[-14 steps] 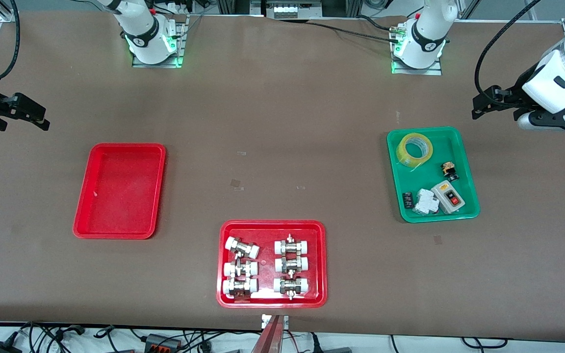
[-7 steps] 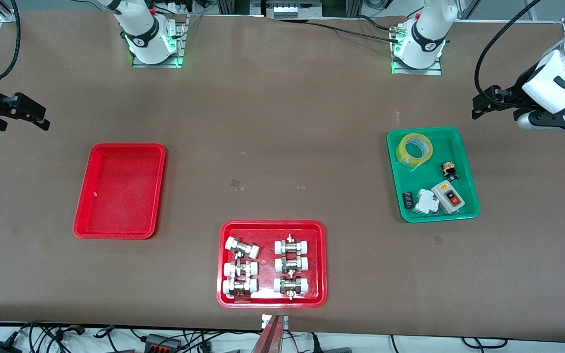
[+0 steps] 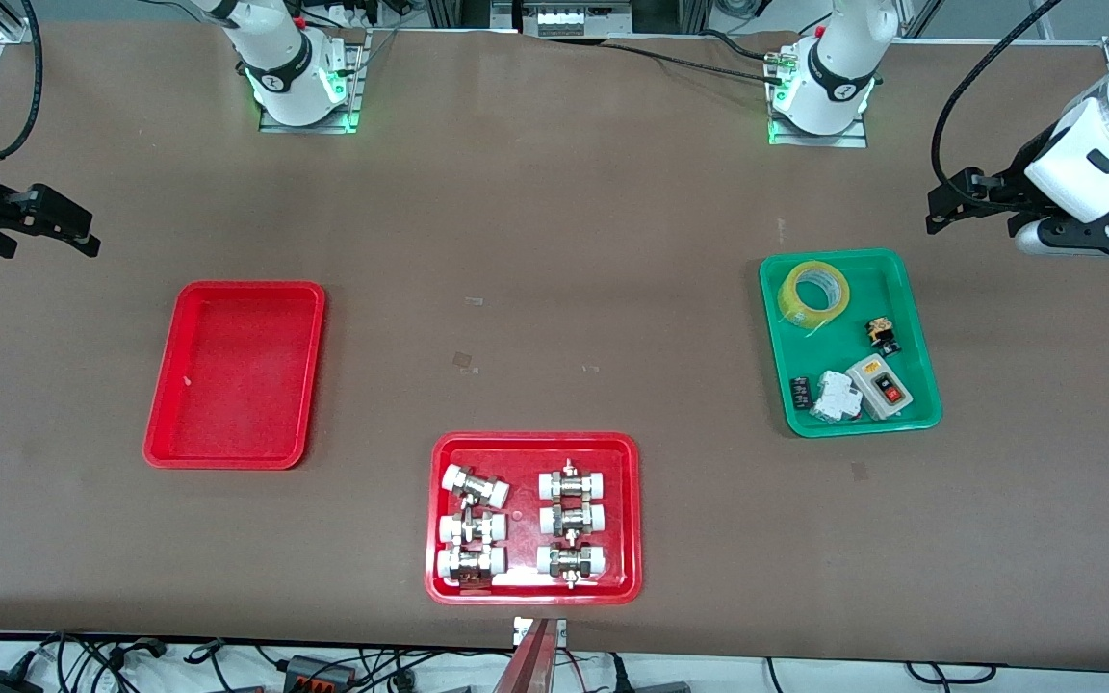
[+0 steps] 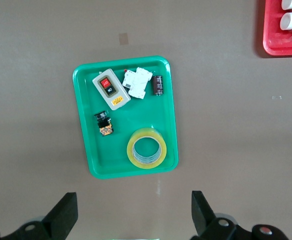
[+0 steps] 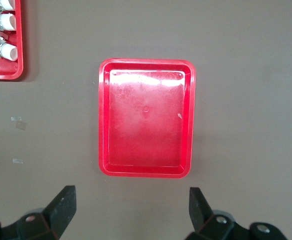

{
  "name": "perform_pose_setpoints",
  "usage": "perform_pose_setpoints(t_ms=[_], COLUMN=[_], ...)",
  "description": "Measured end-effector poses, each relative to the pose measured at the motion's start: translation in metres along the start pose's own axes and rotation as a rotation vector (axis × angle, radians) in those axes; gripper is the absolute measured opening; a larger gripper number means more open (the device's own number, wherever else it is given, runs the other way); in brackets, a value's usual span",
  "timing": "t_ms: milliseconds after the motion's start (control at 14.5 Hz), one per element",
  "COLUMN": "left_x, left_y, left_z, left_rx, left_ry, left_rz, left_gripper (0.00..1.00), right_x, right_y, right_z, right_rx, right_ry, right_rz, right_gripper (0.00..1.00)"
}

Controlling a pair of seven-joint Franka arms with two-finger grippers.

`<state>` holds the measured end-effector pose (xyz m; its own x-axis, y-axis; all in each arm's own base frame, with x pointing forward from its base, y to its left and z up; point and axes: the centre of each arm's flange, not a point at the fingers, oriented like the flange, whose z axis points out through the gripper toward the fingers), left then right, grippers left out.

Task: Left arm passes tape to right arm into tray

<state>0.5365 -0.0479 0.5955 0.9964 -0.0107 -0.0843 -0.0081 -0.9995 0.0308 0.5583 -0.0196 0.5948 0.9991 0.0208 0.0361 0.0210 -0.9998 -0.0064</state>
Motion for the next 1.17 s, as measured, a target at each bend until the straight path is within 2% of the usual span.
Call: perform_pose_setpoints(t_ms=[414, 622, 898, 1174], left_x=[0.004, 0.019, 0.050, 0.052], left_y=[0.002, 0.003, 0.010, 0.013], left_z=[0.005, 0.024, 0.087, 0.146], left_rx=[-0.001, -0.007, -0.018, -0.017], left_ry=[-0.004, -0.013, -0.101, -0.193], left_rz=[0.004, 0.007, 0.021, 0.026], left_gripper=[1.00, 1.00, 1.00, 1.00], right_x=[0.002, 0.002, 0.002, 0.002], right_y=[0.001, 0.001, 0.001, 0.001], right_z=[0.004, 0.004, 0.007, 0.013], right_rx=[0.000, 0.000, 0.001, 0.002], right_ry=[-0.007, -0.007, -0.016, -0.037], right_rz=[0.002, 0.002, 0.002, 0.002], right_gripper=[1.00, 1.00, 1.00, 1.00])
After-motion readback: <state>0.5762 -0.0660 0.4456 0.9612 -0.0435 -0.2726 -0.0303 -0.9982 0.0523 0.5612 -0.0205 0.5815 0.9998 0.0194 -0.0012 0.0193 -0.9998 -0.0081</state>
